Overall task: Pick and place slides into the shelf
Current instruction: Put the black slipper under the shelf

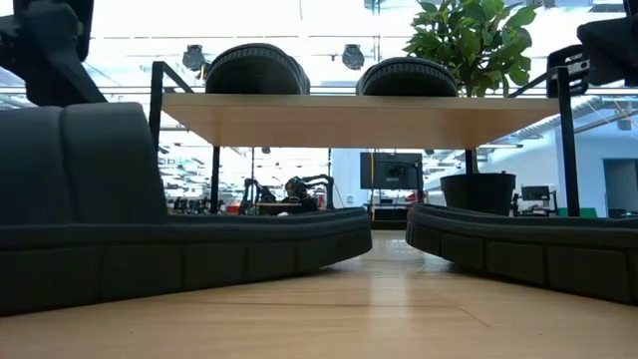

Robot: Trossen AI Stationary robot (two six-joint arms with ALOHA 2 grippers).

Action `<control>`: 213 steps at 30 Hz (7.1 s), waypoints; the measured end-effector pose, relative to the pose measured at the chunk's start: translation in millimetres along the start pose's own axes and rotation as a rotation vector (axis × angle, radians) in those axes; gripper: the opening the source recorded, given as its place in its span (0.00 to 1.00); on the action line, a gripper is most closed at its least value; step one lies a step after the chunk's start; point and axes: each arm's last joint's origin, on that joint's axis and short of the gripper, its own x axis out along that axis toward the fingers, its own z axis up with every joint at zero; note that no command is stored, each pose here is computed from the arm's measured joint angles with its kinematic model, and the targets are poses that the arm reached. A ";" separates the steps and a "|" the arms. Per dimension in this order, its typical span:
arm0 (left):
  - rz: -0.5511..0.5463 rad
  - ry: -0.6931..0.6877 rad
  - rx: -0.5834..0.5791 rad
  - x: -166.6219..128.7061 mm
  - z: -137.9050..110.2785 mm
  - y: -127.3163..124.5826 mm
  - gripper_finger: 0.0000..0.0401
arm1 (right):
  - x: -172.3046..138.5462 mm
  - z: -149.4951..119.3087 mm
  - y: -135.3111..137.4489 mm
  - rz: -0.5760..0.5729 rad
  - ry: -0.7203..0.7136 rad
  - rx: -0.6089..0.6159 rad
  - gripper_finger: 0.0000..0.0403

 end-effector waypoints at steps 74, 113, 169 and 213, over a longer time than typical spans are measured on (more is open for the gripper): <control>0.426 0.500 -0.530 81.6 31.1 86.6 0.00 | 1.5 2.4 0.3 0.002 -0.023 0.033 0.00; 0.222 0.601 -0.383 84.5 46.4 84.0 0.70 | 1.5 2.8 0.4 0.003 -0.027 0.046 0.00; -0.361 0.603 -0.336 93.8 59.3 74.3 0.00 | 1.5 2.4 0.4 0.004 -0.023 0.041 0.00; -0.415 0.338 0.122 28.7 102.4 97.1 0.00 | 2.0 1.3 0.7 0.008 -0.012 0.029 0.00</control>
